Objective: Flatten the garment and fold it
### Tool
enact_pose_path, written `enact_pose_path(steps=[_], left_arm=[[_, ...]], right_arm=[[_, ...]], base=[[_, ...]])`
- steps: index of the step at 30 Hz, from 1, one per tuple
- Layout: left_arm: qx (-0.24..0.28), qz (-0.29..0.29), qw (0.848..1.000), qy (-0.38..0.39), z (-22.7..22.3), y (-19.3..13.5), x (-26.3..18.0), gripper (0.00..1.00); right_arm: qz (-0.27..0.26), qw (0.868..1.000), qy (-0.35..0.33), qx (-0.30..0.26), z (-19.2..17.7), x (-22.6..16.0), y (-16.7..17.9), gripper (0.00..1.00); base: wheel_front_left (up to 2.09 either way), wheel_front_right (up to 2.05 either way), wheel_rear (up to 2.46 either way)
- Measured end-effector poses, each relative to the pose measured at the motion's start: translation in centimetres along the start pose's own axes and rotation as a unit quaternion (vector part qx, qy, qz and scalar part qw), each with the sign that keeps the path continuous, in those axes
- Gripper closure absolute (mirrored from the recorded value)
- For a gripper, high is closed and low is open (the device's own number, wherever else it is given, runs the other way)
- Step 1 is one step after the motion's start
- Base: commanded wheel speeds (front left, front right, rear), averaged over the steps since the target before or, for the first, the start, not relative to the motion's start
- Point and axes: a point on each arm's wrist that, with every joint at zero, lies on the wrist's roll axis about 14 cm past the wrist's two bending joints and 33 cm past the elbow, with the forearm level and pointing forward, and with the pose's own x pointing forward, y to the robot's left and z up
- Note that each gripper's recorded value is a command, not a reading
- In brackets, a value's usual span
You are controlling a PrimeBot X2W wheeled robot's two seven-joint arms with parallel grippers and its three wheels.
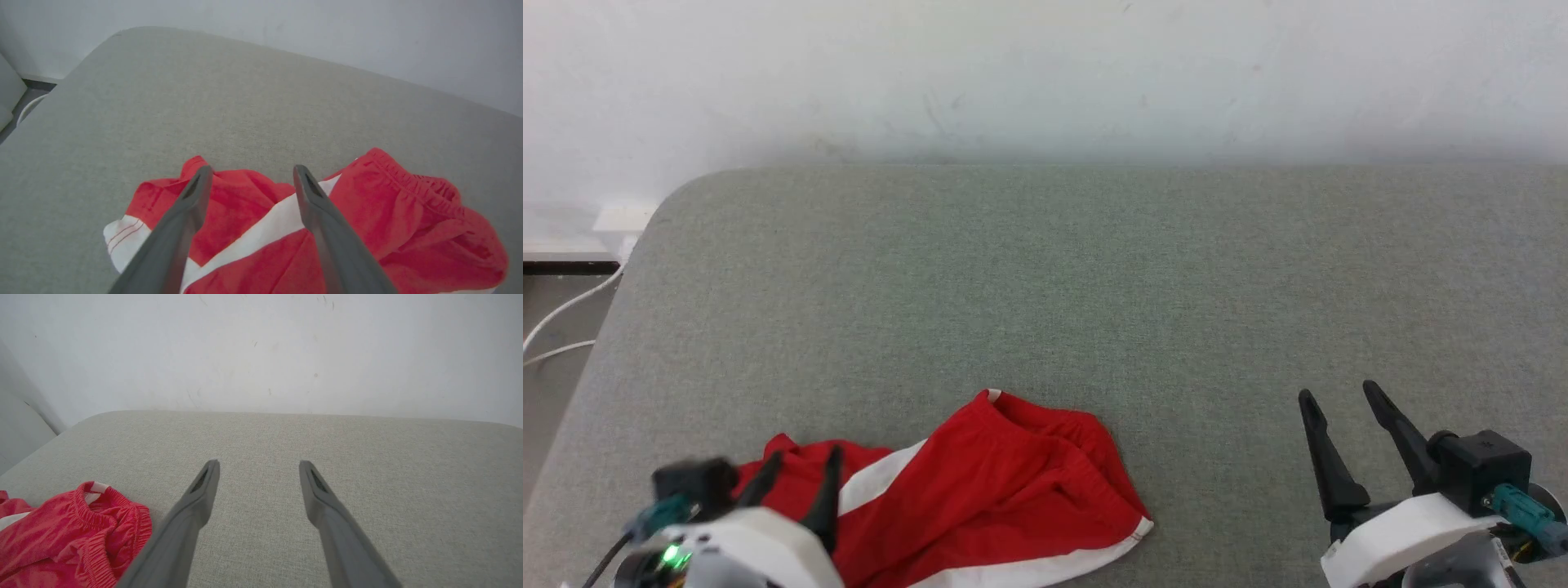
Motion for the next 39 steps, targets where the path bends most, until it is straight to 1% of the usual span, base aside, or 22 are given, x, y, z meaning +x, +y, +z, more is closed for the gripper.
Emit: enact_pose_path(steps=[3,5,7,10,14,15,16,18,19,22,24,27,31,35,39], left_arm=[[0.025,-0.073,0.997,0.025,0.4,-3.3,1.4,0.00],[0.044,-0.114,0.991,0.055,0.0,-5.3,2.1,0.00],[0.062,-0.141,0.984,0.089,-0.9,-6.6,2.8,0.00],[0.085,-0.166,0.972,0.146,-2.7,-7.7,3.7,0.00],[0.106,-0.167,0.958,0.208,-4.9,-7.5,4.9,0.00],[0.108,-0.169,0.955,0.219,-5.4,-7.6,5.1,0.64],[0.112,-0.172,0.953,0.224,-5.7,-7.7,5.3,1.00],[0.118,-0.179,0.949,0.233,-6.0,-8.1,5.8,1.00],[0.122,-0.183,0.949,0.226,-5.8,-8.4,6.2,1.00],[0.149,-0.193,0.956,0.163,-3.0,-9.7,8.1,1.00],[0.161,-0.206,0.958,0.120,-0.8,-11.4,9.2,1.00],[0.175,-0.240,0.952,0.068,1.8,-14.8,10.4,1.00],[0.172,-0.289,0.942,0.010,4.9,-20.3,11.6,1.00],[0.187,-0.340,0.922,-0.024,6.0,-25.4,12.1,1.00],[0.184,-0.386,0.901,-0.069,7.7,-30.0,12.3,1.00]], right_arm=[[-0.001,1.000,0.002,0.001,-0.1,-0.1,0.0,0.00],[-0.003,1.000,0.003,0.001,-0.2,-0.2,-0.1,0.00],[-0.007,1.000,0.003,0.002,-0.2,-0.3,-0.3,0.00],[-0.014,1.000,0.003,0.002,-0.2,-0.5,-0.8,0.00],[-0.025,1.000,0.005,0.004,-0.4,-0.7,-1.4,0.00],[-0.029,1.000,0.007,0.005,-0.5,-0.8,-1.6,0.00],[-0.033,0.999,0.009,0.005,-0.6,-0.9,-1.8,0.00],[-0.040,0.999,0.012,0.007,-0.9,-1.1,-2.3,0.00],[-0.043,0.999,0.014,0.008,-1.0,-1.2,-2.4,0.00],[-0.050,0.999,0.016,0.010,-1.1,-1.3,-2.8,0.00],[-0.052,0.998,0.017,0.010,-1.2,-1.4,-3.0,0.00],[-0.054,0.998,0.014,0.009,-0.9,-1.2,-3.1,0.00],[-0.058,0.998,0.011,0.009,-0.7,-1.0,-3.4,0.00],[-0.070,0.997,0.021,0.010,-1.4,-1.3,-4.1,0.00],[-0.079,0.996,0.032,0.011,-2.0,-1.3,-4.6,0.00]], base=[[0.00,0.00,0.00],[0.00,0.00,0.00],[0.00,0.00,0.00],[0.00,0.00,0.00],[0.00,0.00,0.00],[0.00,0.00,0.00],[0.00,0.00,0.00],[0.00,0.00,0.00],[0.00,0.00,0.00],[0.00,0.00,0.00],[0.00,0.00,0.00],[0.00,0.00,0.00],[0.00,0.00,0.00],[0.00,0.00,0.00],[0.00,0.00,0.00]])
